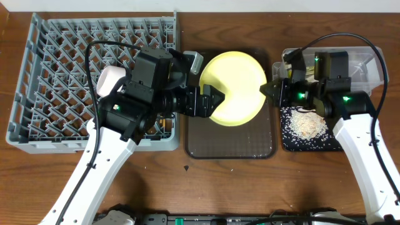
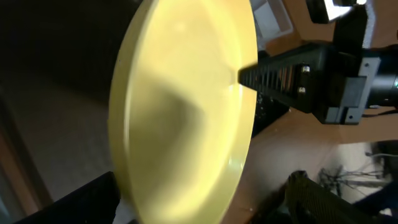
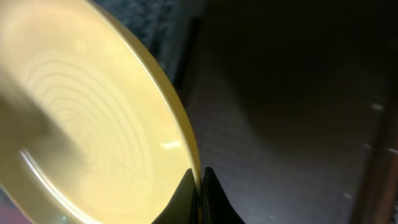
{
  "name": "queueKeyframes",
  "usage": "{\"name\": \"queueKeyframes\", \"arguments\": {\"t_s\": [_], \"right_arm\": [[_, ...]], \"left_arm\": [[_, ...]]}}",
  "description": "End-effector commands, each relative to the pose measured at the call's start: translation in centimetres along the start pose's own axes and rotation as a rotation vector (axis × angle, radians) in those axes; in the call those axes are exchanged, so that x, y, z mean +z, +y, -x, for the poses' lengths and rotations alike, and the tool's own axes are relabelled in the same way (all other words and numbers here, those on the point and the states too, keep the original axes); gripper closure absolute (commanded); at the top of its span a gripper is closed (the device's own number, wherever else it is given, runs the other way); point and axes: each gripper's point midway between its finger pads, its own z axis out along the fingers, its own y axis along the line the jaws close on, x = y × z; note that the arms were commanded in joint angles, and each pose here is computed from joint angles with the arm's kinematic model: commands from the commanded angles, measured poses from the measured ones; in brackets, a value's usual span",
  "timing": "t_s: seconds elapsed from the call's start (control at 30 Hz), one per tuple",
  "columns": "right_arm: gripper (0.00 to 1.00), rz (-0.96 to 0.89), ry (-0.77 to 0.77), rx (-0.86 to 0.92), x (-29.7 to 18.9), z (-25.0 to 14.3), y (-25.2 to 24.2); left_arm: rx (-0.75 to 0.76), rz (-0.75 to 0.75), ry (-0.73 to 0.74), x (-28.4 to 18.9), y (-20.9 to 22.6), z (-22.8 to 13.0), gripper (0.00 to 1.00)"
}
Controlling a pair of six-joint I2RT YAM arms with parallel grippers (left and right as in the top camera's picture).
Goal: Sort waste into correct bins and load items into the dishwasher
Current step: 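Lift the yellow plate with the right gripper and pass it to the left, then place the yellow plate upright in the dish rack with the left gripper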
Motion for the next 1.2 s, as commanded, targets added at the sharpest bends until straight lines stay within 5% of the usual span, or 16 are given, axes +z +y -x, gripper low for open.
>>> {"name": "queueKeyframes", "arguments": {"t_s": [0.0, 0.13, 0.2, 0.23, 0.3, 0.33, 0.47, 0.57, 0.67, 0.77, 0.97, 1.17], "right_arm": [[0.99, 0.260, 0.013, -0.182, -1.1, -0.7, 4.8], [0.99, 0.281, 0.012, -0.197, -1.3, -0.7, 5.1], [0.99, 0.329, 0.015, -0.218, -1.5, -0.9, 5.9], [0.92, 0.330, 0.018, -0.219, -1.4, -1.0, 6.0], [0.45, 0.301, 0.019, -0.215, -1.2, -0.9, 5.6], [0.41, 0.280, 0.018, -0.207, -1.1, -0.9, 5.2], [0.32, 0.098, 0.022, -0.100, -0.9, -0.8, 1.7], [0.32, 0.049, 0.041, -0.071, -1.0, -1.3, 0.7], [0.31, 0.050, 0.047, -0.069, -0.9, -1.5, 0.8], [0.29, 0.022, 0.039, -0.058, -0.9, -1.3, 0.3], [0.28, 0.010, 0.039, -0.044, -0.9, -1.2, 0.1], [0.28, 0.007, 0.040, -0.043, -0.9, -1.3, 0.0]], "left_arm": [[-0.027, -0.035, 0.042, 0.2, -0.4, -0.9, 0.15], [-0.039, -0.029, 0.060, 0.2, -0.2, -1.4, 0.21], [-0.037, -0.030, 0.057, 0.2, -0.3, -1.3, 0.60], [-0.036, -0.031, 0.055, 0.2, -0.3, -1.2, 0.69], [-0.035, -0.030, 0.053, 0.2, -0.3, -1.2, 0.81], [-0.035, -0.019, 0.049, 0.2, -0.1, -1.1, 0.92], [-0.048, 0.195, -0.030, -1.6, 3.5, -0.2, 0.92], [-0.026, 0.629, -0.149, -7.6, 9.8, 0.5, 0.92], [0.159, 1.184, -0.230, -17.1, 14.3, 1.7, 0.92], [0.397, 1.462, -0.052, -21.2, 15.5, 2.1, 0.93], [0.320, 1.568, 0.004, -23.0, 20.4, 3.6, 0.92], [0.177, 1.464, 0.069, -20.8, 28.2, 3.4, 0.92]]}}
